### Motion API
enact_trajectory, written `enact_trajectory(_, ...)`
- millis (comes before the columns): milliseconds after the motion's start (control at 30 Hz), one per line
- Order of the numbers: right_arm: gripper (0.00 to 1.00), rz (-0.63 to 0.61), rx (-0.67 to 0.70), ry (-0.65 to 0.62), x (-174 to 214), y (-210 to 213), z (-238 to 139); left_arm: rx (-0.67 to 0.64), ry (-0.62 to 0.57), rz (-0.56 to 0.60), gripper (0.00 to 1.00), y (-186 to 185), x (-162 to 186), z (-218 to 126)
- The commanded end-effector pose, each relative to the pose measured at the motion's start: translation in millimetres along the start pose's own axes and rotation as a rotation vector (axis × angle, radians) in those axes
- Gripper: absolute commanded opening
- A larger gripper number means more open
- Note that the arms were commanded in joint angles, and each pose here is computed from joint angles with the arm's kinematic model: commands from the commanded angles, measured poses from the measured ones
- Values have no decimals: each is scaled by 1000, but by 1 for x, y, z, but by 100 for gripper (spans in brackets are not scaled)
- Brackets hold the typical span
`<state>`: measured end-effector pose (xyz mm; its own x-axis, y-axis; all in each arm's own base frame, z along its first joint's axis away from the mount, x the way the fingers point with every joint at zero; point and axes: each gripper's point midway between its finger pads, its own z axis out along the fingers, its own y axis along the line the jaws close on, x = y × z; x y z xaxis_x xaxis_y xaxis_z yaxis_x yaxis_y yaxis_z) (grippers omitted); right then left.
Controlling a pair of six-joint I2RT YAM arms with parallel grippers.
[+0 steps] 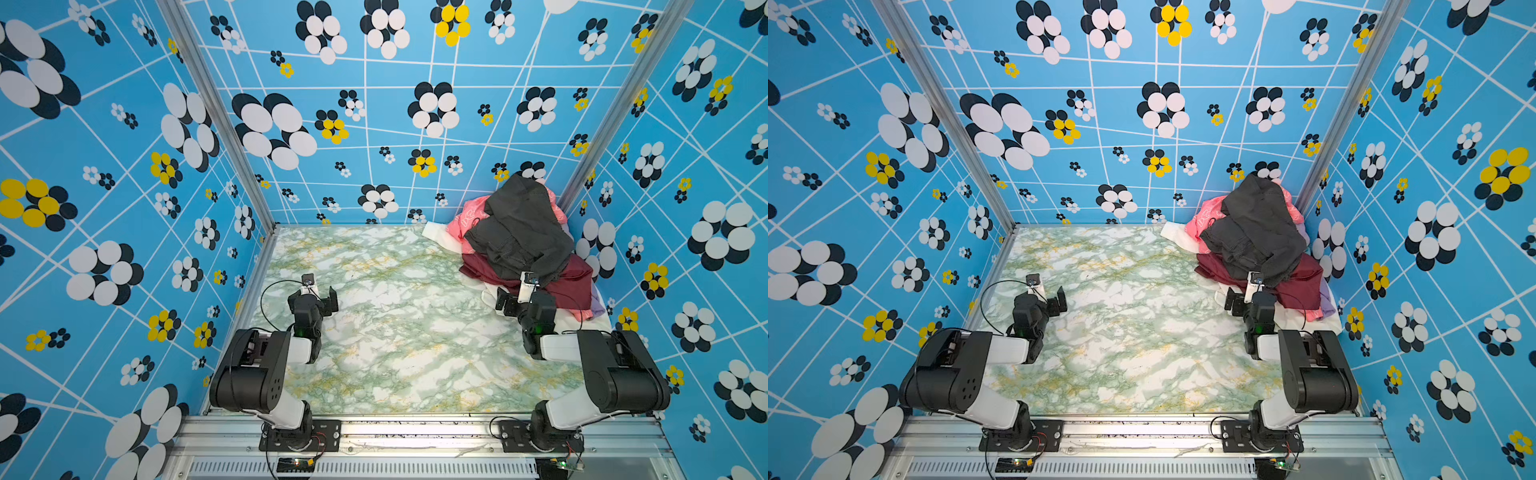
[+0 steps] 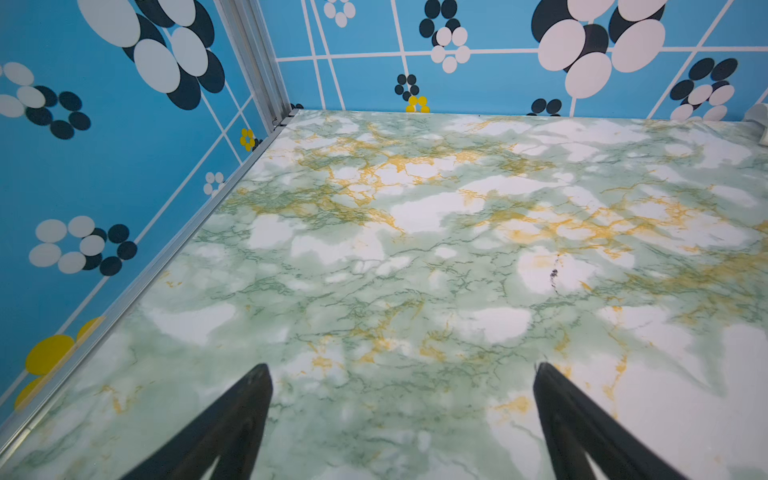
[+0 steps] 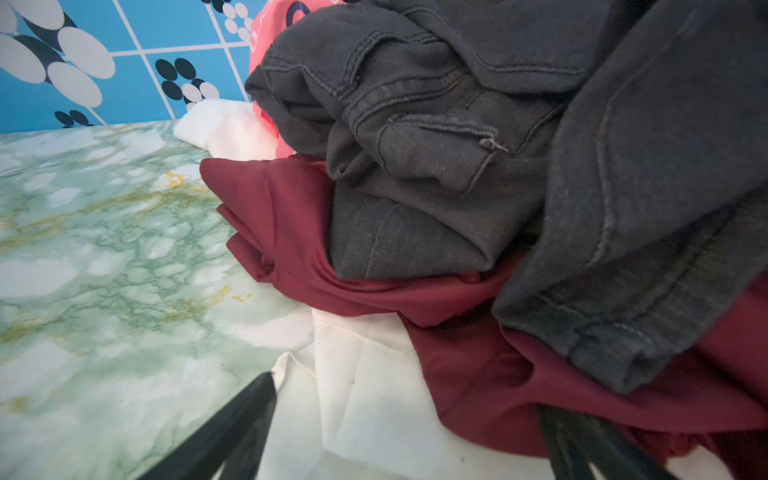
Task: Pick out a specific cloth from the pile
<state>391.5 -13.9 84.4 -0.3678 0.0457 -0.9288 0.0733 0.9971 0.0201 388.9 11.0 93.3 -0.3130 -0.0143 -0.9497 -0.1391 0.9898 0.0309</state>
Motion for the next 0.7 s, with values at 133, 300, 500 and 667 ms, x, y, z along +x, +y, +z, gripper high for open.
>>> enact_trajectory(133,99,-3,11,-25,-10,-1,2,-17,-11,-8,99,4,-6,3)
enact_trajectory(300,99,-2,12,-21,-9,-1,2,-18,-12,-8,99,4,-6,3)
enact_trajectory(500,99,-2,13,-22,-9,-1,2,-17,-10,-8,99,4,-6,3)
enact_trajectory(667,99,-2,12,-21,-9,-1,2,-18,-11,-8,99,4,-6,3)
